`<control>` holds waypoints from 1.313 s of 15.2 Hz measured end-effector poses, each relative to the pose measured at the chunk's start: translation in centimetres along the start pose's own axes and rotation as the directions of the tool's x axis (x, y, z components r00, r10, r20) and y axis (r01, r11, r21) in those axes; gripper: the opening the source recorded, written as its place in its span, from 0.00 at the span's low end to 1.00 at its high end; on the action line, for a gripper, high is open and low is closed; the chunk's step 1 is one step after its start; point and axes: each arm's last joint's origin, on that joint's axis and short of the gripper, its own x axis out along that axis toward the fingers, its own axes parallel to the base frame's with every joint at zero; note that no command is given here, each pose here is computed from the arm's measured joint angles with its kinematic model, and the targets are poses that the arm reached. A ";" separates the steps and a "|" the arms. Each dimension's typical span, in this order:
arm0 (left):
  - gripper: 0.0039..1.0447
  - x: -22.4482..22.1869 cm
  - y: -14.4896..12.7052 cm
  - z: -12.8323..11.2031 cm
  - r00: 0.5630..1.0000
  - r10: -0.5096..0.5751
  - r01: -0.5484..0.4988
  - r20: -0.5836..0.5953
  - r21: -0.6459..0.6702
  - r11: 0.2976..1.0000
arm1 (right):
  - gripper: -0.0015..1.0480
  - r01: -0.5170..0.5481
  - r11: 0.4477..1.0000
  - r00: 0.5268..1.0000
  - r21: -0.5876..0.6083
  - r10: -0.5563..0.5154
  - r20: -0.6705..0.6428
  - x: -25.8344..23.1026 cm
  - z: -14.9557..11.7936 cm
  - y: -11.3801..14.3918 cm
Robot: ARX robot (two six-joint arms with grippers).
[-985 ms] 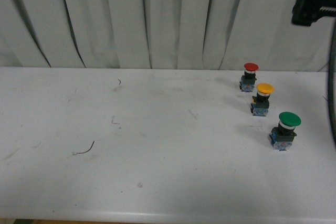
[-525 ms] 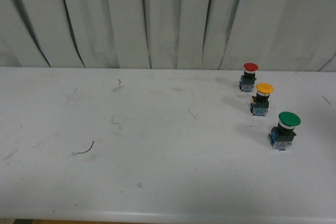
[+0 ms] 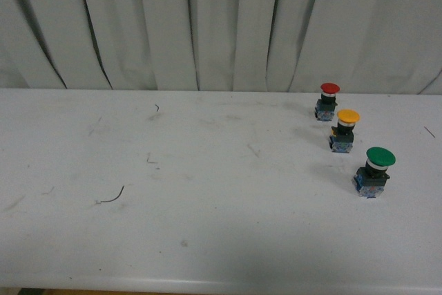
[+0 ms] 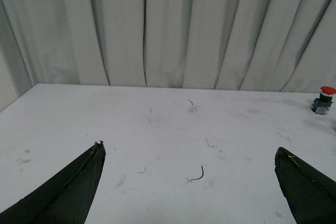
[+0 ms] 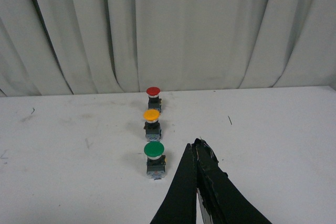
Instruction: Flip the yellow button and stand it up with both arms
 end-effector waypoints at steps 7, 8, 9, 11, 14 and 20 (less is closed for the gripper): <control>0.94 0.0 0.0 0.0 1.000 0.000 0.000 0.000 0.000 1.000 | 0.02 0.000 1.000 1.000 0.000 0.000 0.031 -1.0 -2.3 0.0; 0.94 0.0 0.0 0.0 1.000 0.000 0.000 0.000 0.000 1.000 | 0.02 0.000 1.000 1.000 0.000 0.000 0.030 -1.1 -2.6 0.0; 0.94 0.0 0.0 0.0 1.000 0.000 0.000 0.000 0.000 1.000 | 0.02 0.000 1.000 1.000 0.000 0.000 0.018 -1.1 -3.0 0.0; 0.94 0.0 0.0 0.0 1.000 0.000 0.000 0.000 0.000 1.000 | 0.02 0.000 1.000 1.000 0.000 0.000 0.018 -2.2 -3.6 0.0; 0.94 0.0 0.0 0.0 1.000 0.000 0.000 0.000 0.000 1.000 | 0.02 -0.002 1.000 1.000 -0.001 0.002 0.022 -2.2 -4.4 0.0; 0.94 0.0 0.0 0.0 1.000 0.000 0.000 0.000 0.000 1.000 | 0.11 0.000 1.000 1.000 -0.001 0.000 0.030 -2.2 -4.3 0.0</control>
